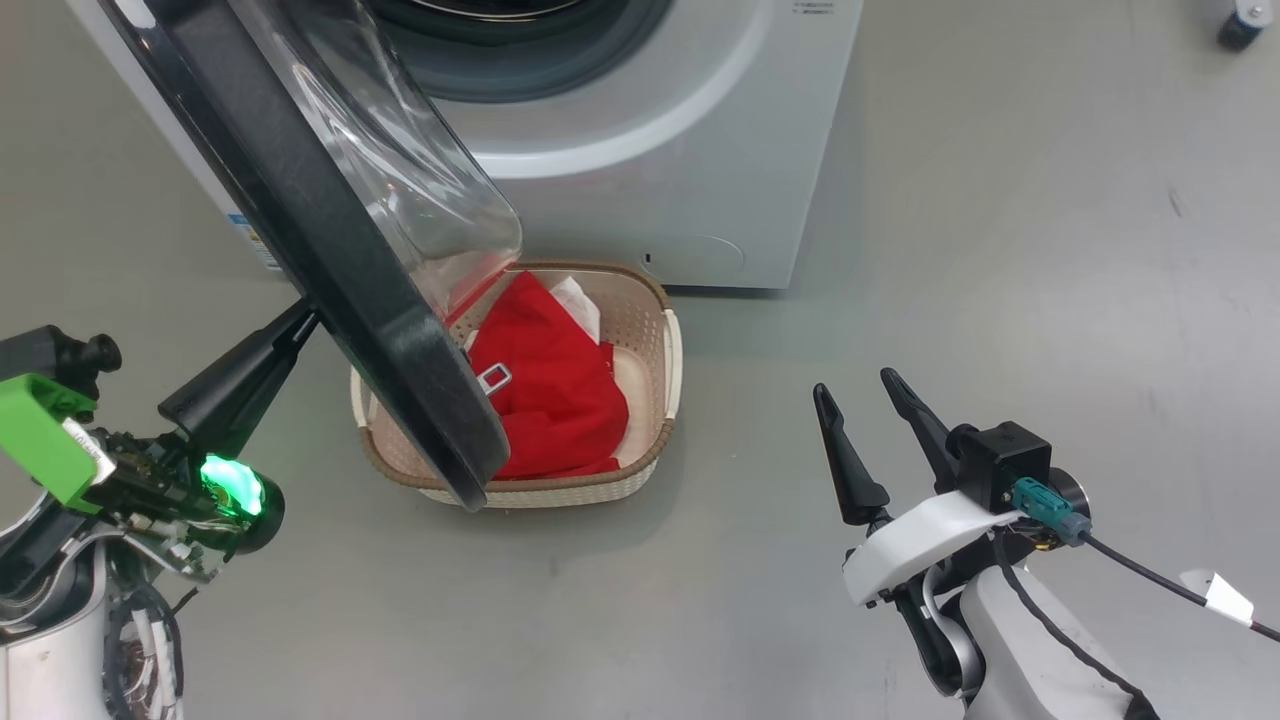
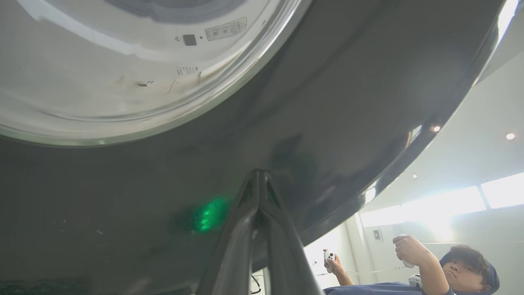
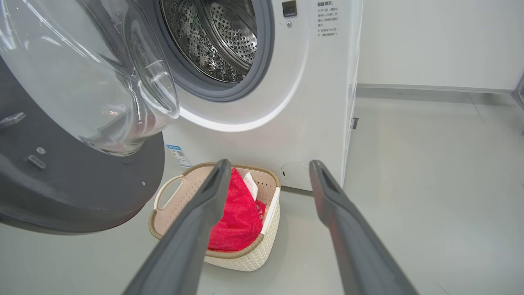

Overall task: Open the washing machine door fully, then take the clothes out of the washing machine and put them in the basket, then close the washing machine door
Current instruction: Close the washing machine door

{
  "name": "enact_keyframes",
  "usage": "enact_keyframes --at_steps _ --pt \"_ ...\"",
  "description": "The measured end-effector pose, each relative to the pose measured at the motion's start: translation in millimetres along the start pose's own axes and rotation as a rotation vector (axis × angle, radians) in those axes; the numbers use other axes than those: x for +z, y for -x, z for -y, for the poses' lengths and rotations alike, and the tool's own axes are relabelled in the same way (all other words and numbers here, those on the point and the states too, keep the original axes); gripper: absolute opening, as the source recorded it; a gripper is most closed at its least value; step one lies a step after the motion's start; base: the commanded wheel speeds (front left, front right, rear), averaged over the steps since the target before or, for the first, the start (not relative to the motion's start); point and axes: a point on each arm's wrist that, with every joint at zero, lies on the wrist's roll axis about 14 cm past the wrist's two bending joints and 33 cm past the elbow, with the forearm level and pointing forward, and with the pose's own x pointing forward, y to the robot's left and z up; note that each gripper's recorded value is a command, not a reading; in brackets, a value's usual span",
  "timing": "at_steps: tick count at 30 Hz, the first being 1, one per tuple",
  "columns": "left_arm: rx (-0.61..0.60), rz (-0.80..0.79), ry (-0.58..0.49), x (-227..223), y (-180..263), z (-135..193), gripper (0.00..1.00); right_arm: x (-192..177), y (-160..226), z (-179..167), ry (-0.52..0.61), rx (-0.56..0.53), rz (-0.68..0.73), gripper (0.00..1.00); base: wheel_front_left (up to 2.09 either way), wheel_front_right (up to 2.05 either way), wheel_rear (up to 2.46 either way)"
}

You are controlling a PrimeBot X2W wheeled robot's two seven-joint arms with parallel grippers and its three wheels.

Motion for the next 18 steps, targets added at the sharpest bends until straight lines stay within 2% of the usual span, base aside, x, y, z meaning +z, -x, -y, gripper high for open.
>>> enact_keyframes --at_steps 13,18 --pt "-0.006 -0.064 -0.001 -10.6 -77.5 -19.1 0.0 13.4 29.6 55.9 -0.04 -0.199 0.05 1.0 0.0 0.0 0.0" --pt "-0.025 -0.023 -0.011 -1.7 -106.7 -21.1 0.0 15.1 42.7 71.9 -0.049 -0.26 0.059 1.0 0.0 0.0 0.0"
